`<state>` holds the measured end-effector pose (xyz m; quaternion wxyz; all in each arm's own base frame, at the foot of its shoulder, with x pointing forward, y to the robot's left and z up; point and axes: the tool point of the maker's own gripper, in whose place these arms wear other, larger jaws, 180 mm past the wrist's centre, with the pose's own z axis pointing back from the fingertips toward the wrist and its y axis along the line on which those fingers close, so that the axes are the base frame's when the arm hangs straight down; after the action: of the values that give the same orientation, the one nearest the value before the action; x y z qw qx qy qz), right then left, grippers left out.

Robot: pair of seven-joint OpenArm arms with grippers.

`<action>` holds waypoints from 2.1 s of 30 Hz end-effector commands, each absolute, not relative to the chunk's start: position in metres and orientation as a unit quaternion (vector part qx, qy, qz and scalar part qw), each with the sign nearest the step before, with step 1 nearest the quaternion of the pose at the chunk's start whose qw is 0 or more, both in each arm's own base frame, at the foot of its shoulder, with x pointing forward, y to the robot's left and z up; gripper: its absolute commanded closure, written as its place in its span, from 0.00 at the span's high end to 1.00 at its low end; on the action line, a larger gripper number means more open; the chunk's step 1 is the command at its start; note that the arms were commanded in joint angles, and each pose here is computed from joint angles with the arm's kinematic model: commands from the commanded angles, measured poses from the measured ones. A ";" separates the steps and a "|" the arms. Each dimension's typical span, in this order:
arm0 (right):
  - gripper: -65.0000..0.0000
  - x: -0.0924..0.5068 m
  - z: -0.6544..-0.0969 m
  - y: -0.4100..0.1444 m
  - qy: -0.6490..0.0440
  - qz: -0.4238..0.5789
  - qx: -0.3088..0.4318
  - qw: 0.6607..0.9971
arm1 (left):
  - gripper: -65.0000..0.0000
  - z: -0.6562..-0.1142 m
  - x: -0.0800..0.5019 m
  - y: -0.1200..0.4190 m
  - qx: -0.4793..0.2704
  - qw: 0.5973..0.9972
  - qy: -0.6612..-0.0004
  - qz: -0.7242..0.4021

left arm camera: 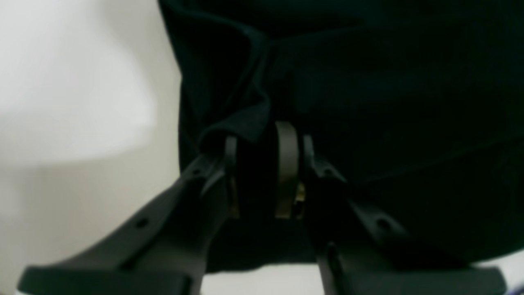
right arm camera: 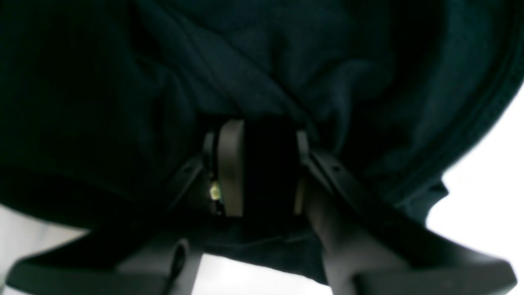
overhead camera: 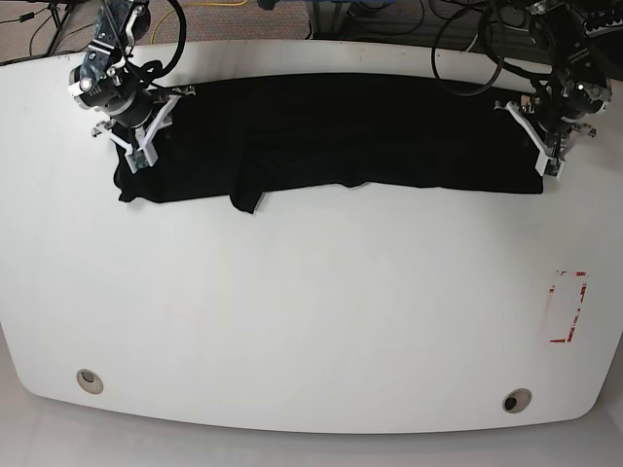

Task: Layout the t-shirt on the table in an organized manner, then fold the t-shirt properly
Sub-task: 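Drag the folded strip with both grippers away from the robot base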

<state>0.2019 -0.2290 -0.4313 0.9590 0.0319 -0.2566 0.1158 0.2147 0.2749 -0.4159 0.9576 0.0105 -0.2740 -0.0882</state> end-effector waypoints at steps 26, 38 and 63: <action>0.23 0.235 -0.441 -0.312 -0.237 0.066 -0.031 0.969 | 0.15 -0.407 0.294 0.257 0.017 0.947 -0.288 -0.139; 0.23 0.233 -0.442 -0.311 -0.237 0.063 -0.028 0.969 | 0.58 -0.360 0.308 0.249 0.019 0.929 -0.341 -0.145; 0.23 0.226 -0.455 -0.288 -0.232 0.055 -0.002 0.971 | 0.61 -0.379 0.307 0.281 -0.133 0.936 -0.326 0.003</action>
<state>0.2541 -0.2835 -0.4342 0.9510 0.0145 -0.3051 0.0469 0.2932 0.2763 -0.3931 0.9475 -0.1223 -0.2953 0.0011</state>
